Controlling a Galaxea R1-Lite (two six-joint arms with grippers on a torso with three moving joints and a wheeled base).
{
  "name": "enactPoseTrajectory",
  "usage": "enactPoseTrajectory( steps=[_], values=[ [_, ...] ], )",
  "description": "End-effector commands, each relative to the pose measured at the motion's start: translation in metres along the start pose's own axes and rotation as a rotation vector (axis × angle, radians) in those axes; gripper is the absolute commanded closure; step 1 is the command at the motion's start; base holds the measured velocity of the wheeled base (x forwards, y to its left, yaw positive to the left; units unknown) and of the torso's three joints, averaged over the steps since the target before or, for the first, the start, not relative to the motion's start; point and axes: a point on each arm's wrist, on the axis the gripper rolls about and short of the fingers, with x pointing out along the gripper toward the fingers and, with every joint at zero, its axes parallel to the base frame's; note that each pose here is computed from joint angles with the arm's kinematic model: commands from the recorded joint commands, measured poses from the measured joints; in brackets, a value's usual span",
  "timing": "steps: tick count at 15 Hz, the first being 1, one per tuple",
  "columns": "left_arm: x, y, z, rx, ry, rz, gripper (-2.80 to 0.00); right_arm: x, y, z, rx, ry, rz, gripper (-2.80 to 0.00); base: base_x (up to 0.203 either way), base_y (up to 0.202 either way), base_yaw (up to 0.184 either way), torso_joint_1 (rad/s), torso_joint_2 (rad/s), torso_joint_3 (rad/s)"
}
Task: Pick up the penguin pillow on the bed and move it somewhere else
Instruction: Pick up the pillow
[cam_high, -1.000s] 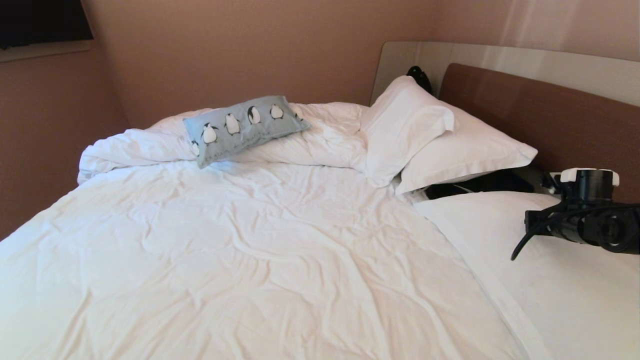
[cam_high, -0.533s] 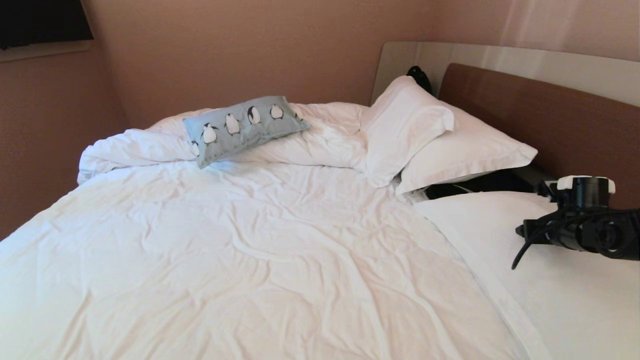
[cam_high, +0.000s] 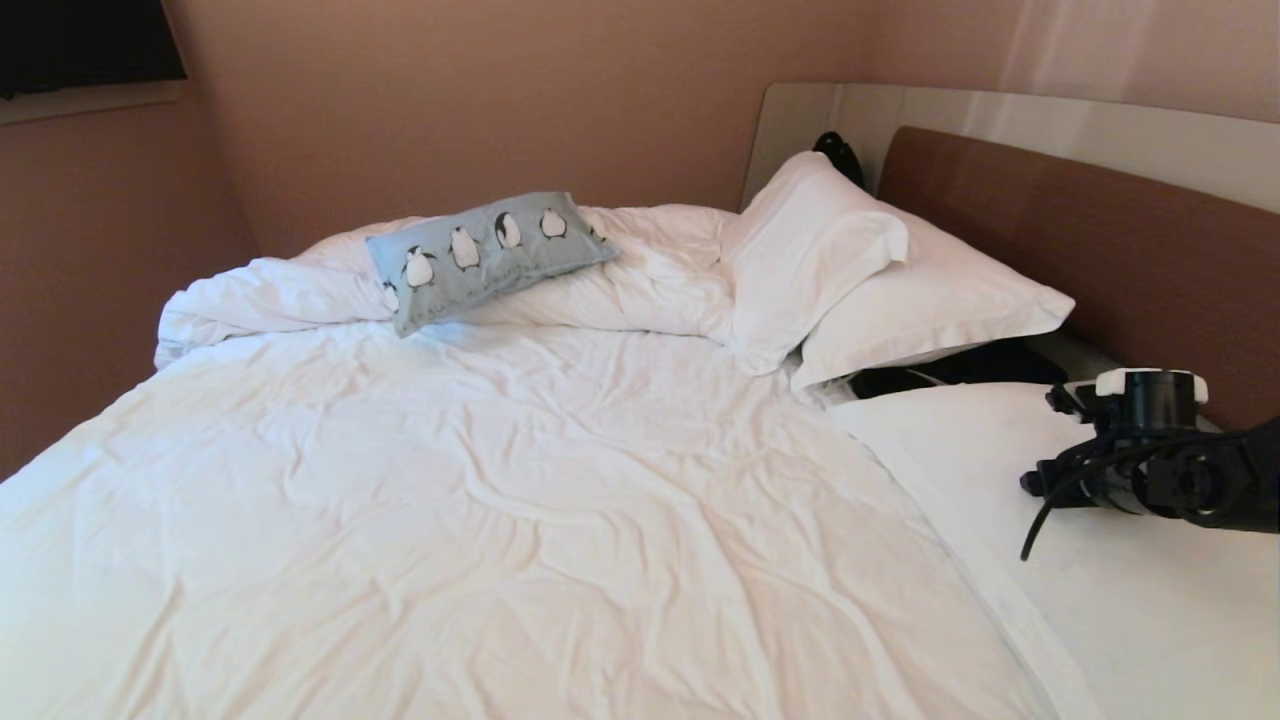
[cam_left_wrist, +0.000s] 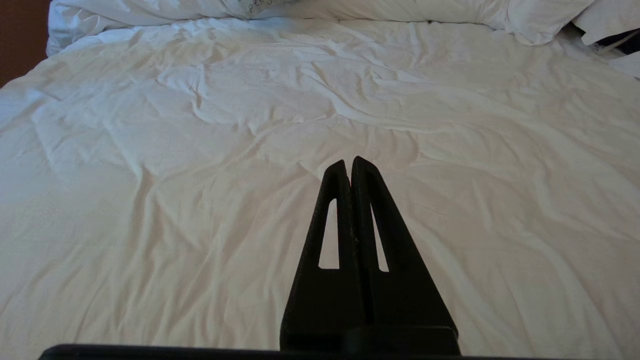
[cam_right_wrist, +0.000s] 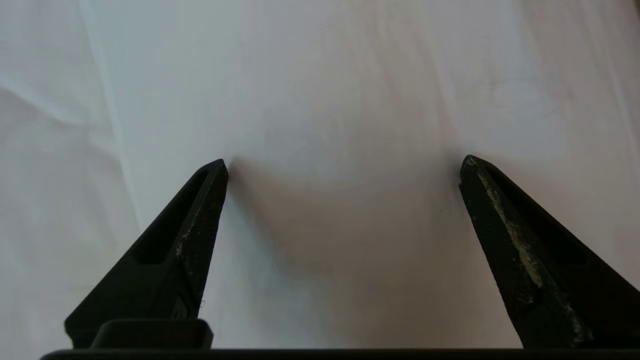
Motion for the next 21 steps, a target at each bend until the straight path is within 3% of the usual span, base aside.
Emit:
enactPoseTrajectory(
  steps=[1,7,21],
  values=[
    [0.0,0.0,0.0,0.0,0.002,0.001,0.0,0.017,0.005,-0.013,-0.013,0.048,0.005,-2.8,0.0,0.0,0.0,0.0,0.0,0.0],
    [0.0,0.0,0.0,0.0,0.0,0.001,0.0,0.073,-0.007,-0.046,-0.023,0.167,-0.063,-2.8,0.0,0.0,0.0,0.0,0.0,0.0],
    [0.0,0.0,0.0,0.0,0.0,0.001,0.0,0.089,-0.008,-0.059,-0.035,0.204,-0.068,-2.8,0.0,0.0,0.0,0.0,0.0,0.0]
  ],
)
